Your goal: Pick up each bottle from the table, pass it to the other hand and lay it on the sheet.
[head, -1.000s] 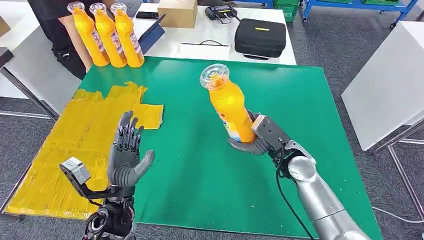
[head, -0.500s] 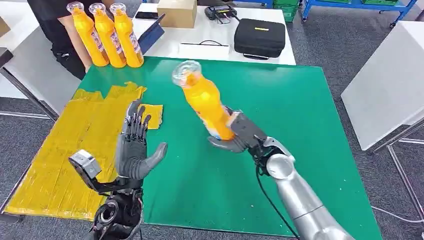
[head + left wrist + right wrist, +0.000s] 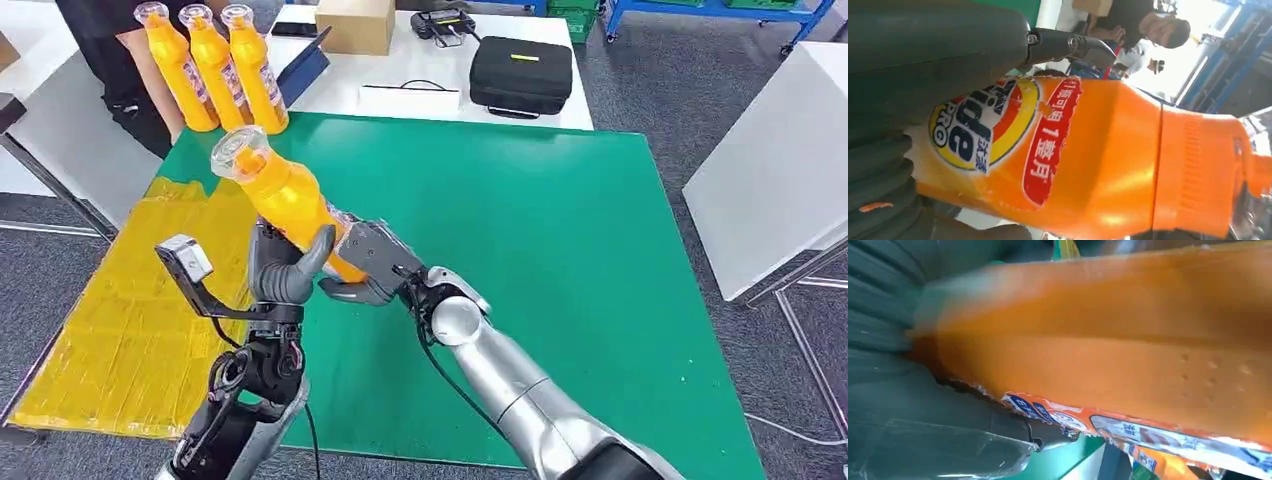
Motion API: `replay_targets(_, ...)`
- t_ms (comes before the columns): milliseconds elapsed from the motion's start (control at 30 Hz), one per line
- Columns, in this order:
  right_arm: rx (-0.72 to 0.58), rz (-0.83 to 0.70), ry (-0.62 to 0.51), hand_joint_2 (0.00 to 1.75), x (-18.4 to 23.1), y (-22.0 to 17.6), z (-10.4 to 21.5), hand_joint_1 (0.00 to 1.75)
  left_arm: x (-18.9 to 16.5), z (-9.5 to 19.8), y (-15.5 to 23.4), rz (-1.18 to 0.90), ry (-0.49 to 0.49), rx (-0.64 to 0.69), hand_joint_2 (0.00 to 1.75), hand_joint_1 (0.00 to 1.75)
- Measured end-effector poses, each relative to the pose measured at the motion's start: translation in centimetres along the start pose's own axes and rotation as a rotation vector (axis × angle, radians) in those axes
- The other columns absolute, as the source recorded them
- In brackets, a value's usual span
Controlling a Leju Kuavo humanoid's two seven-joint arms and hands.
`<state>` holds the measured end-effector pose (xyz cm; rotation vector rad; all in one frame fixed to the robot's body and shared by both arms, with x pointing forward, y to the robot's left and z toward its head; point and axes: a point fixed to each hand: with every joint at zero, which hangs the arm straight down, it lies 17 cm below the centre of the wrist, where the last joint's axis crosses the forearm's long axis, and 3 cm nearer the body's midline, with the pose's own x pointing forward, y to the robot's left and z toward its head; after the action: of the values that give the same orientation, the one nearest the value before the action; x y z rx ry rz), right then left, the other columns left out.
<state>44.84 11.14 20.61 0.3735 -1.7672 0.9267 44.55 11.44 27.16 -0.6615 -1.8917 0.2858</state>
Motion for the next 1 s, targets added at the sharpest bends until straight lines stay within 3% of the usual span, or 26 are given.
replay_targets(833, 0.069, 0.192, 0.025, 1.75, -0.6, 2.6, -0.2, 1.75, -1.4, 0.6, 1.9, -0.012, 0.030, 0.056, 1.75, 0.00)
replay_targets(867, 0.075, 0.202, 0.026, 1.75, -0.6, 2.8, -0.2, 1.75, -1.6, 0.6, 2.0, -0.013, 0.033, 0.059, 1.75, 0.05)
replay_targets(900, 0.080, 0.209, 0.027, 1.75, -0.7, 3.1, -0.1, 1.75, -1.6, 0.7, 2.1, -0.012, 0.034, 0.062, 1.75, 0.23)
replay_targets(1000, 0.093, 0.222, 0.031, 1.75, -0.8, 3.6, -0.1, 1.75, -1.8, 0.8, 2.2, -0.005, 0.039, 0.069, 1.75, 0.23)
